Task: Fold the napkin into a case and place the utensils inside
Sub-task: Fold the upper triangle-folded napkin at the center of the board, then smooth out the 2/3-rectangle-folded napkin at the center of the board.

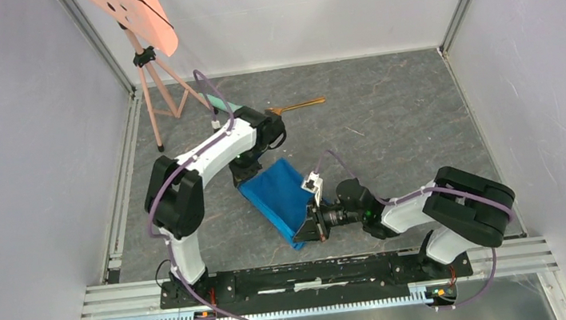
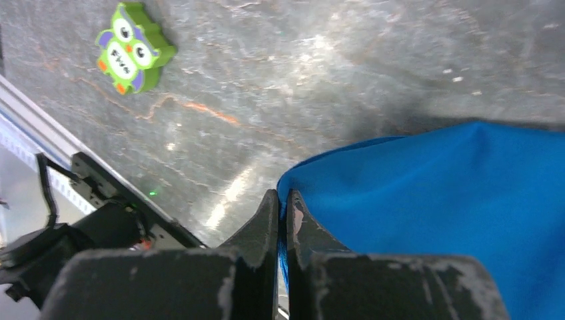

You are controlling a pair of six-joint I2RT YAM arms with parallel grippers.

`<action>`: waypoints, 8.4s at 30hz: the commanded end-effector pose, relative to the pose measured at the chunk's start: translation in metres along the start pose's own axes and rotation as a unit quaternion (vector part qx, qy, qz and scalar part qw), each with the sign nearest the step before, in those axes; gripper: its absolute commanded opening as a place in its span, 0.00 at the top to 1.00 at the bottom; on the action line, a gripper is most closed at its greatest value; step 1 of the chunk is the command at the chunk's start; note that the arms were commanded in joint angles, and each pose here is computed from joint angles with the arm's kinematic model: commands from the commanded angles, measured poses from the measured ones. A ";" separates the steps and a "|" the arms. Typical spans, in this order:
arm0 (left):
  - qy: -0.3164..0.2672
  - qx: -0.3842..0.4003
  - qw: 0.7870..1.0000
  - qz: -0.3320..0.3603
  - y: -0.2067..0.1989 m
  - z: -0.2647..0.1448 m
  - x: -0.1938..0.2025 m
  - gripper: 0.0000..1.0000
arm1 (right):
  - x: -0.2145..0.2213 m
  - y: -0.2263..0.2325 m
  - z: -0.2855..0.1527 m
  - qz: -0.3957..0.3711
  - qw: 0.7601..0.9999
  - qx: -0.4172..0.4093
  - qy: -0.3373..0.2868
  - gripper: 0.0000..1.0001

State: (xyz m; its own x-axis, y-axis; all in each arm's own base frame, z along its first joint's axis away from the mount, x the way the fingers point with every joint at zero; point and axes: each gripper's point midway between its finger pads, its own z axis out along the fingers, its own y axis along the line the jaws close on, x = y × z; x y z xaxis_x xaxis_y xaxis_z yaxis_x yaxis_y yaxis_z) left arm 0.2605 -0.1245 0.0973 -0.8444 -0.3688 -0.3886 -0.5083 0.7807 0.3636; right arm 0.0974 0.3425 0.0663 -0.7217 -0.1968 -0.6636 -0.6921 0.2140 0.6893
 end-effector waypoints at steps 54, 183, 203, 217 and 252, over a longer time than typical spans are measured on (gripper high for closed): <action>-0.054 -0.031 0.998 0.027 -0.089 0.031 -0.015 0.98 | -0.016 -0.113 -0.055 -0.011 0.964 0.265 -0.037 0.81; 0.045 0.379 0.921 0.074 -0.112 0.058 0.005 0.92 | -0.133 -0.059 0.016 -0.219 0.967 0.126 -0.005 0.16; 0.048 0.413 0.905 0.090 -0.115 0.036 0.002 0.81 | -0.106 -0.117 0.064 -0.107 0.994 0.008 0.017 0.51; 0.055 0.506 0.860 0.039 -0.107 -0.022 -0.008 0.67 | -0.095 -0.132 0.061 -0.074 0.997 0.020 0.014 0.53; 0.141 0.375 0.915 0.050 -0.100 0.091 0.034 0.96 | -0.046 -0.087 0.012 -0.030 0.996 -0.063 0.051 0.51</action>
State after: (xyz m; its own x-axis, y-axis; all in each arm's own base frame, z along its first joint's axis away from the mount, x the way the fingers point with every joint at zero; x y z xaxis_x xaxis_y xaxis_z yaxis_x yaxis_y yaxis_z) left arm 0.3165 -0.2012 0.0146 -0.9330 -0.3327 -0.1372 -0.2211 0.8308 -0.5108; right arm 0.2019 0.3535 0.0260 -0.6779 -0.3084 -0.6673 -0.7218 0.1074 0.6837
